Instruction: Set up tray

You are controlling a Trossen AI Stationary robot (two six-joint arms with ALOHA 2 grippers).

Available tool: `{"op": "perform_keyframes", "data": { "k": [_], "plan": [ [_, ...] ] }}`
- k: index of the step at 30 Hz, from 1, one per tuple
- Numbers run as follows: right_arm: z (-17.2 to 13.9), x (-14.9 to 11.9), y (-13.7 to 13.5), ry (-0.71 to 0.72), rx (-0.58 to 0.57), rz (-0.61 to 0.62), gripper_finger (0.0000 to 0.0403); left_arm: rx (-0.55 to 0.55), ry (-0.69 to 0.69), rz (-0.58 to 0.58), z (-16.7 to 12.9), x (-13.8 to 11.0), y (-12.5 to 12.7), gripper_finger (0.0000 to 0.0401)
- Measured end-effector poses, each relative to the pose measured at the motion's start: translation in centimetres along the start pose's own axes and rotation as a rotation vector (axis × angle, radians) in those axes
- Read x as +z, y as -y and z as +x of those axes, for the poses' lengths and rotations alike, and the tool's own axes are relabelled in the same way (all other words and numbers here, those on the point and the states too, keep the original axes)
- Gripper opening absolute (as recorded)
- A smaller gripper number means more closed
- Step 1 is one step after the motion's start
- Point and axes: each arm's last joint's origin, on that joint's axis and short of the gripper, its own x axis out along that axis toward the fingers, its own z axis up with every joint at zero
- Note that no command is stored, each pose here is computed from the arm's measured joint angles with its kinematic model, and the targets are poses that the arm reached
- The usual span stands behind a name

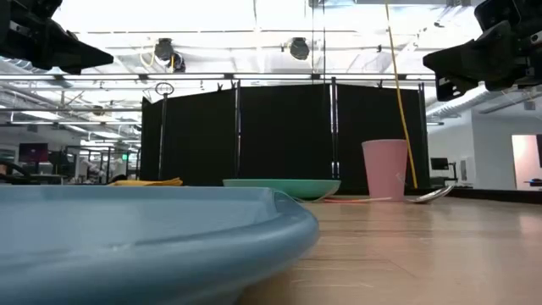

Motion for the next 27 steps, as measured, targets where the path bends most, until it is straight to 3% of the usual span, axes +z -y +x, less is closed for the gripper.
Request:
{"op": "perform_keyframes", "data": {
  "k": [27],
  "plan": [
    [-0.02, 0.52, 0.01, 0.053, -0.001, 0.012, 0.0, 0.0, 0.001, 0.0, -0.01, 0.01, -0.01, 0.0044]
  ]
}}
